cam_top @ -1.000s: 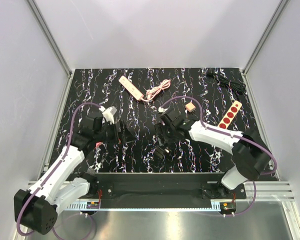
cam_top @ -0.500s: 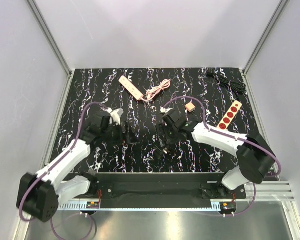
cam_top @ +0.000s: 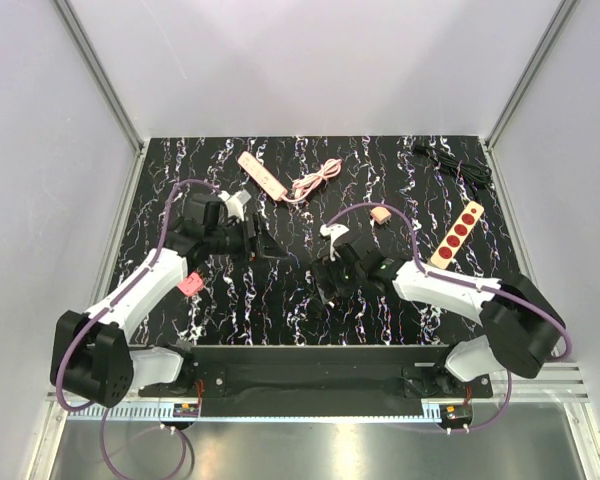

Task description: Insert the plug

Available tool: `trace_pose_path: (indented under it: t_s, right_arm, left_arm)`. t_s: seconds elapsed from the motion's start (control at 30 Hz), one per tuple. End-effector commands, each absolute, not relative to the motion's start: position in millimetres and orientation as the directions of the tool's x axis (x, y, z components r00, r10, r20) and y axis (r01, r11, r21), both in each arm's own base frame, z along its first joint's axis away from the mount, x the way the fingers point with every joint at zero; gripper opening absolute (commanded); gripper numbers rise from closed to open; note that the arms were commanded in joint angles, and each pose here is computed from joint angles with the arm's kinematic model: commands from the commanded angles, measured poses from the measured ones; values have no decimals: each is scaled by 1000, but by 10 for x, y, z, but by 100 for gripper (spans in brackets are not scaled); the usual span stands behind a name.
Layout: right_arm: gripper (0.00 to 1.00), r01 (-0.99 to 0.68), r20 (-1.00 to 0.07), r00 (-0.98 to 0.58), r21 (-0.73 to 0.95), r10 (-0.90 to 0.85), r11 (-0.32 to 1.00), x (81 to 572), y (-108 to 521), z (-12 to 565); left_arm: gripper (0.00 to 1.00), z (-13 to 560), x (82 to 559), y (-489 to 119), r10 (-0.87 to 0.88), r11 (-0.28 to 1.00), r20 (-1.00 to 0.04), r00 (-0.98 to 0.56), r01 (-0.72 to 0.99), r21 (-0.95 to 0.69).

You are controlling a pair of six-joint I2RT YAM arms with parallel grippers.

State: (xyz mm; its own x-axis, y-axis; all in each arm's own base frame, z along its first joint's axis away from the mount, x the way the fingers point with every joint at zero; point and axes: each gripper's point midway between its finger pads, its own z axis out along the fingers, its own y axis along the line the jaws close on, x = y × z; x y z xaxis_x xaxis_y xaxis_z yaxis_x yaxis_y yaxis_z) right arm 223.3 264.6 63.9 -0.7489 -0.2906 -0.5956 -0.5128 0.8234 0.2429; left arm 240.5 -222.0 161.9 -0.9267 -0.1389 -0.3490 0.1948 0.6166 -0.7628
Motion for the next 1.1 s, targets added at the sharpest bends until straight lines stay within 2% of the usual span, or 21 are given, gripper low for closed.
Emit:
trace_pose_path:
  t_s: [0.0,0.17,0.27,0.37,0.4,0.53,0.63,0.7,0.73,0.83,1.07]
  right_arm:
    - [100,-590,-657,-673,199,-340,782,2322,2781,636]
    - [100,-616,-659,-643,141,-390,775,2303,2794,473]
    - [97,-650,-651,-625,128,-431,749,2278,2850,434]
    - [89,-672,-638,-611,105,-469,733,2255,2874,380]
    - [73,-669,-634,-612,97,-472,736,2266,2864,366]
    - [29,-634,-676,-590,51,-441,772,2343,2769,539]
    - [15,-679,-746,-533,95,-400,728,2274,2842,911]
    - [11,-727,-807,-465,113,-365,677,2197,2878,1218]
    - [8,-783,-840,-428,160,-335,601,2082,3005,1383]
    - [0,-858,-904,-340,186,-258,479,1869,3077,1656]
    - [0,-900,-938,-282,187,-200,394,1717,3110,1946]
  left_arm:
    - [81,1909,2468,-2224,-152,536,-365,-919,234,-811]
    - [82,1924,2568,-2120,-185,539,-365,-912,217,-814]
    - [82,1886,2554,-2121,-175,542,-349,-920,206,-815]
    - [82,1844,2551,-2092,-179,551,-335,-925,189,-813]
    - [82,1842,2544,-2089,-177,552,-335,-925,189,-812]
    - [81,1816,2494,-2041,-159,578,-361,-919,210,-789]
    - [81,1763,2407,-2013,-121,613,-390,-913,240,-753]
    - [80,1780,2276,-2111,-77,583,-373,-925,262,-769]
    - [78,1790,2233,-2157,-59,569,-365,-929,269,-777]
    - [77,1910,2076,-2370,15,517,-371,-928,325,-792]
    - [83,2169,1919,-2645,44,395,-339,-940,328,-858]
